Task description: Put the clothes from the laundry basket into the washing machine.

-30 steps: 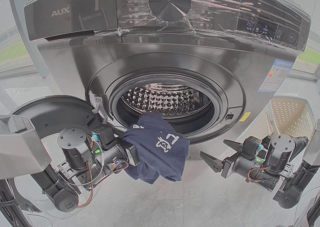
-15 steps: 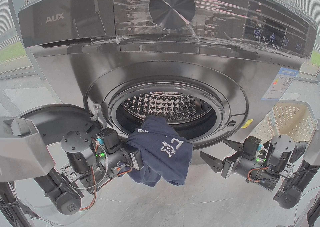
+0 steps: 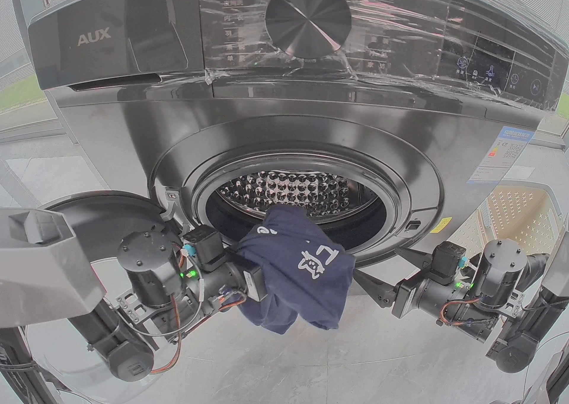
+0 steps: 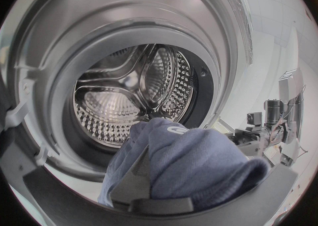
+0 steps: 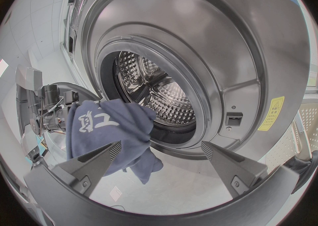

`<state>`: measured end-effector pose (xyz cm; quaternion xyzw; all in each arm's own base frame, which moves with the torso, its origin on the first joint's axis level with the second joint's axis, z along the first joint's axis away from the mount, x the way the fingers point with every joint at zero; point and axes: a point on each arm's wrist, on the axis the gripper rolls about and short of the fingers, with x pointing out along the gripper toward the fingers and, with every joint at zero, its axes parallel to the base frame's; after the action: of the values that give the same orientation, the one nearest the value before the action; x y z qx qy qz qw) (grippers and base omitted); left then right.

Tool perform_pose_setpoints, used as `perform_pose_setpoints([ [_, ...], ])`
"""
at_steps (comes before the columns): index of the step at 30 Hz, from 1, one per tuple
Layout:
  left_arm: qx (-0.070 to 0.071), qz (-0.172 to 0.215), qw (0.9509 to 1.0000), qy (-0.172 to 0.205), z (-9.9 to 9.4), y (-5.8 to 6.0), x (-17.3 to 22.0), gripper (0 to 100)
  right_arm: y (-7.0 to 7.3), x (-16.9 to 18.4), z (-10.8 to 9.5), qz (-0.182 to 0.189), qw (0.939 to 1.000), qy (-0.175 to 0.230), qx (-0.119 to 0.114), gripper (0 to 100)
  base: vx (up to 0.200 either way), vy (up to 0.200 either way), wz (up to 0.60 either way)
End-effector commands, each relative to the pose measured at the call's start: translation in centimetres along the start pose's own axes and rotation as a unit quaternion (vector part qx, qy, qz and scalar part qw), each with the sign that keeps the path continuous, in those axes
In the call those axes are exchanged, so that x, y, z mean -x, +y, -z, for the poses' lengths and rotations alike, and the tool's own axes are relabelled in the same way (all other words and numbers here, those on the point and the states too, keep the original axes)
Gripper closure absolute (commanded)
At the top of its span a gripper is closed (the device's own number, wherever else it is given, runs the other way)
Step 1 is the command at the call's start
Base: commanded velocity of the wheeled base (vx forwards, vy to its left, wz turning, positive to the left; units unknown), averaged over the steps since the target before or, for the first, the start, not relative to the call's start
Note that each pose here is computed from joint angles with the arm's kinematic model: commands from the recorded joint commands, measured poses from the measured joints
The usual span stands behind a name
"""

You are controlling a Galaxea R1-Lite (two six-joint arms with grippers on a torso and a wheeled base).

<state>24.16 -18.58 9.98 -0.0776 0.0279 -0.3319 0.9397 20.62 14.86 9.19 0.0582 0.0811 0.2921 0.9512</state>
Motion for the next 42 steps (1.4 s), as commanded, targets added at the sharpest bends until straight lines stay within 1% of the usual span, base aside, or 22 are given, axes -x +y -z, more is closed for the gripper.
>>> perform_pose_setpoints([
  [1,-0.034,0.003,0.9994,-0.010,1.7,0.6,-4.1,100,0.5,0.4,-0.4,-0.008,0.9999,-0.009,0.001,0,0.000,0.000,0.00],
  [2,-0.035,0.008,0.9993,-0.009,2.4,0.9,-5.2,100,0.7,0.5,-0.4,-0.011,0.9999,-0.007,0.001,0,0.000,0.000,0.00],
  [3,-0.034,0.014,0.9992,-0.014,2.6,1.1,-5.9,100,0.7,0.5,-0.3,-0.012,0.9999,-0.007,0.001,0,0.000,0.000,0.00],
  [5,-0.031,0.018,0.9989,-0.031,2.3,1.1,-7.1,100,0.8,0.5,-0.4,-0.013,0.9999,-0.009,0.001,0,0.000,0.000,0.00],
  [7,-0.026,0.019,0.9978,-0.058,2.5,1.3,-9.5,100,0.9,0.5,-0.4,-0.015,0.9999,-0.008,0.001,0,0.000,0.000,0.00],
  [8,-0.026,0.019,0.9978,-0.058,2.5,1.3,-9.5,100,0.9,0.5,-0.4,-0.015,0.9999,-0.008,0.001,0,0.000,0.000,0.00],
  [9,-0.019,0.016,0.9955,-0.092,2.5,1.7,-11.9,100,0.9,0.5,-0.4,-0.015,0.9999,-0.008,0.001,0,0.000,0.000,0.00],
  [11,-0.019,-0.002,0.9936,-0.111,2.5,2.9,-13.5,100,0.8,0.5,-0.4,-0.014,0.9999,-0.007,0.001,0,0.000,0.000,0.00],
  [12,-0.016,-0.006,0.9941,-0.107,2.8,3.2,-13.8,100,0.8,0.5,-0.4,-0.014,0.9999,-0.007,0.001,0,0.000,0.000,0.00],
  [14,-0.010,-0.008,0.9955,-0.094,3.1,3.2,-14.1,100,0.8,0.5,-0.4,-0.015,0.9999,-0.007,0.001,0,0.000,0.000,0.00],
  [15,-0.001,-0.008,0.9963,-0.086,3.3,3.3,-14.3,100,0.8,0.5,-0.4,-0.015,0.9999,-0.007,0.001,0,0.000,0.000,0.00],
  [18,0.011,-0.007,0.9962,-0.087,2.8,3.1,-14.9,100,0.8,0.5,-0.3,-0.016,0.9999,-0.006,0.001,0,0.000,0.000,0.00],
  [24,0.014,-0.010,0.9960,-0.088,1.3,3.1,-17.2,100,1.0,0.4,-0.1,-0.018,0.9998,-0.001,0.001,0,0.000,0.000,0.00],
  [25,0.014,-0.015,0.9963,-0.083,1.0,3.2,-18.3,100,1.0,0.4,-0.1,-0.017,0.9999,-0.001,0.001,0,0.000,0.000,0.00],
  [30,0.016,-0.038,0.9959,-0.081,1.1,3.4,-20.3,100,1.0,0.4,0.0,-0.018,0.9998,-0.001,0.001,0,0.000,0.000,0.00],
  [33,0.017,-0.056,0.9940,-0.093,0.8,4.2,-21.7,100,1.0,0.5,-0.2,-0.018,0.9998,-0.003,0.001,0,0.000,0.000,0.00],
  [35,0.019,-0.074,0.9923,-0.097,0.6,5.1,-22.2,100,1.1,0.4,-0.2,-0.019,0.9998,-0.004,0.001,0,0.000,0.000,0.00],
  [38,0.021,-0.103,0.9887,-0.107,0.2,5.9,-22.8,100,1.1,0.4,0.0,-0.019,0.9998,-0.001,0.002,0,0.000,0.000,0.00],
  [39,0.022,-0.118,0.9862,-0.115,-0.3,6.3,-23.1,100,1.1,0.4,0.0,-0.020,0.9998,0.000,0.002,0,0.000,0.000,0.00],
  [40,0.023,-0.123,0.9850,-0.119,-0.5,6.4,-23.1,100,1.1,0.4,0.0,-0.020,0.9998,0.000,0.002,0,0.000,0.000,0.00],
  [41,0.028,-0.132,0.9827,-0.127,-1.0,6.7,-23.3,100,1.1,0.4,0.0,-0.020,0.9998,0.000,0.002,0,0.000,0.000,0.00],
  [42,0.031,-0.133,0.9820,-0.130,-1.2,6.6,-23.4,100,1.1,0.4,0.0,-0.020,0.9998,0.000,0.002,0,0.000,0.000,0.00],
])
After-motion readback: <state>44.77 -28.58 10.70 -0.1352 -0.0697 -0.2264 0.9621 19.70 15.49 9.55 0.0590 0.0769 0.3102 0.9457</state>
